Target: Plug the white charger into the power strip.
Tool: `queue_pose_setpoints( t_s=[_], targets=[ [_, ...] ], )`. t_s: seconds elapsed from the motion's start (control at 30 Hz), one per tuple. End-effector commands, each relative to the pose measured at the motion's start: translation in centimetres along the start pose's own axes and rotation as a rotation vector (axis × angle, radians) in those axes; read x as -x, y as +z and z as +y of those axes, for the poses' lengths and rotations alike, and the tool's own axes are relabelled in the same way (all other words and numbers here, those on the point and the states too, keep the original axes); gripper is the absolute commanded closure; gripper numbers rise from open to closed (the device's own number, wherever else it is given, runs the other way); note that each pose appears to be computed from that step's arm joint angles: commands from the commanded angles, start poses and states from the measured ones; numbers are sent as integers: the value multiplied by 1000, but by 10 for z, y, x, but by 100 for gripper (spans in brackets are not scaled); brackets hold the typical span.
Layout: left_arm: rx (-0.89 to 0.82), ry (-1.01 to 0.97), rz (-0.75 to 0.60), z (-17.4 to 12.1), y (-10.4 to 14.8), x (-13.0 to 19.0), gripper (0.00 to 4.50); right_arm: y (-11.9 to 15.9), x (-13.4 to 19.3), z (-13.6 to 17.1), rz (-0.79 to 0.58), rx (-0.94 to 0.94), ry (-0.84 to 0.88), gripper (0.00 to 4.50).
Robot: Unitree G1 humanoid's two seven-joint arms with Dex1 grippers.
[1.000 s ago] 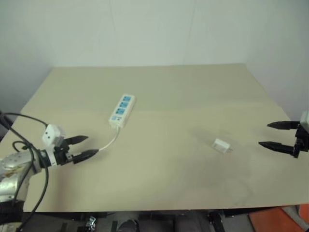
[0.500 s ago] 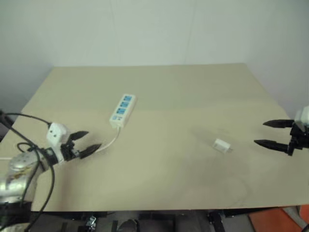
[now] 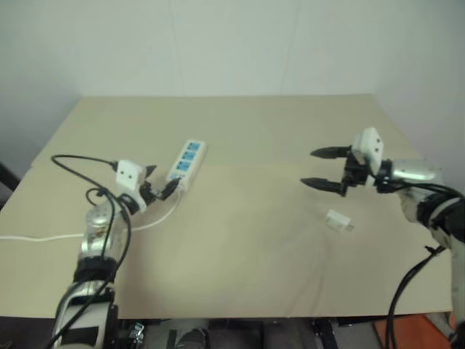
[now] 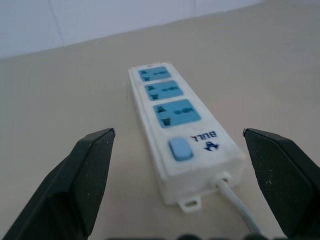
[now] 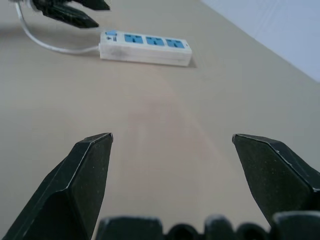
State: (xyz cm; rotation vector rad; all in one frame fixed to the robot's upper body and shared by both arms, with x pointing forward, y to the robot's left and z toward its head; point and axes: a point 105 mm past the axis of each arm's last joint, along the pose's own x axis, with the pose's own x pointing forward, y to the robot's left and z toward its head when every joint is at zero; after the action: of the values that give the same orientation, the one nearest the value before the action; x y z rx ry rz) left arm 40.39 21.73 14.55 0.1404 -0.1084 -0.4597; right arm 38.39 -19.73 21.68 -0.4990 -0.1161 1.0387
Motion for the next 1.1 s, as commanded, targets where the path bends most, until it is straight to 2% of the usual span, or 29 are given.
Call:
queue_pose_setpoints(
  t_s=[0.03, 0.33, 0.6, 1.07, 1.1],
  targets=[
    [-13, 19, -22, -4, 1, -11, 2, 10, -14, 3, -59, 20, 8, 0],
    [79, -25, -35, -33, -12, -23, 2, 3, -24, 11, -59, 30, 1, 0],
    [36, 107, 3, -27, -25, -24, 2, 2, -20, 5, -46, 41, -45, 0],
    [96, 53, -37, -52, -24, -37, 2, -5, -13, 5, -30, 51, -73, 0],
    [129, 67, -39, -51, -24, -38, 20, -5, -13, 5, -30, 53, -73, 0]
  ],
)
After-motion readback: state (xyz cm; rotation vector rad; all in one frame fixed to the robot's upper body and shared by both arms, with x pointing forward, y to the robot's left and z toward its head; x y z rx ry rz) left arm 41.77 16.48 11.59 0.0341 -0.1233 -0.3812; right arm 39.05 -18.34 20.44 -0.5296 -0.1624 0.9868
